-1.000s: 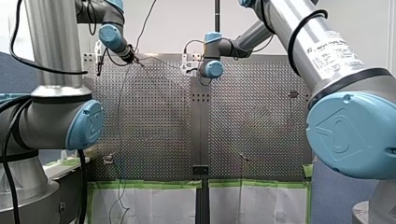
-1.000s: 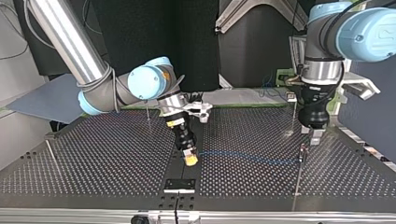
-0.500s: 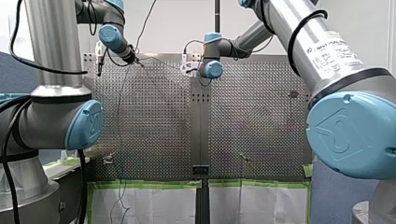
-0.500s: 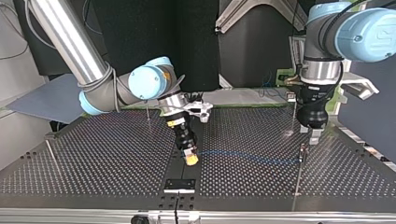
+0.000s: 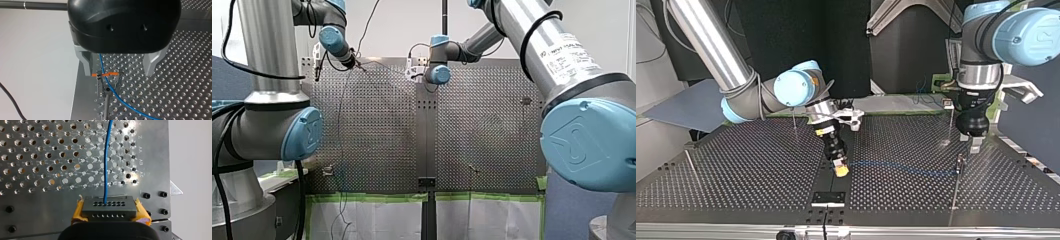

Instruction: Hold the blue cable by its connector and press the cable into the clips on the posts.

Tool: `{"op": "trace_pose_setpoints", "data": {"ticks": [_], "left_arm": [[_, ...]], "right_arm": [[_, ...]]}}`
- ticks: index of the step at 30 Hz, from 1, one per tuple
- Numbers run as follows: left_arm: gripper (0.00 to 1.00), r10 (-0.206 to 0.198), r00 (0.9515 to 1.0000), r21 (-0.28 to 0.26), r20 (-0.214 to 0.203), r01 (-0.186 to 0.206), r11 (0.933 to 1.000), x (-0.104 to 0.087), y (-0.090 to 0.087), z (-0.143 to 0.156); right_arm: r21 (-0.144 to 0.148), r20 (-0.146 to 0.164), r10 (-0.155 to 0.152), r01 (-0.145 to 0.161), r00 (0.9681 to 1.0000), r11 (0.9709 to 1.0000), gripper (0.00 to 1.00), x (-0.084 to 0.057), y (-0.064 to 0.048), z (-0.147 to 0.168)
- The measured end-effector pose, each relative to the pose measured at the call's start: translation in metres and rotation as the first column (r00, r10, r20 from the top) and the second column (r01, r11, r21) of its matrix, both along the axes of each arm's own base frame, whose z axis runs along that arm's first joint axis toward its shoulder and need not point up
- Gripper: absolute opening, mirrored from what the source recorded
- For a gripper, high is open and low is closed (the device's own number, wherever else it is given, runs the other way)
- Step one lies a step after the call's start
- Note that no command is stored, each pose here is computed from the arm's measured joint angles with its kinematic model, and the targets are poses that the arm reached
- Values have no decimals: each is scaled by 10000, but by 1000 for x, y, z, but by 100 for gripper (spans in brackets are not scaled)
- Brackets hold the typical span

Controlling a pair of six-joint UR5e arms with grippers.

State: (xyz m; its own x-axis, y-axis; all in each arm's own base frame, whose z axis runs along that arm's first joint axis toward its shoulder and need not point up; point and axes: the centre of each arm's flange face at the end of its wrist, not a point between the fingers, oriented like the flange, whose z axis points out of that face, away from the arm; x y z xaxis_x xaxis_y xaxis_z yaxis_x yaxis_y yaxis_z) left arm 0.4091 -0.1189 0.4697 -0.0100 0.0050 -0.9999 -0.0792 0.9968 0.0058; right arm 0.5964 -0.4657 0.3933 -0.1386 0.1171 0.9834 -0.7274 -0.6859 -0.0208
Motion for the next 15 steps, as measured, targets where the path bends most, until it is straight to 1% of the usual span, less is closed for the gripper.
{"op": "trace_pose_setpoints", "data": {"ticks": [11,15], "left_arm": [[100,-47,10000,6,2,47,10000,-1,-2,0],[100,-210,9998,19,22,210,9998,-1,-6,1]], "right_arm": [[5,4,3,-3,10000,10000,0,1,1,0],[12,1,5,-5,10000,10000,0,1,1,0]]}}
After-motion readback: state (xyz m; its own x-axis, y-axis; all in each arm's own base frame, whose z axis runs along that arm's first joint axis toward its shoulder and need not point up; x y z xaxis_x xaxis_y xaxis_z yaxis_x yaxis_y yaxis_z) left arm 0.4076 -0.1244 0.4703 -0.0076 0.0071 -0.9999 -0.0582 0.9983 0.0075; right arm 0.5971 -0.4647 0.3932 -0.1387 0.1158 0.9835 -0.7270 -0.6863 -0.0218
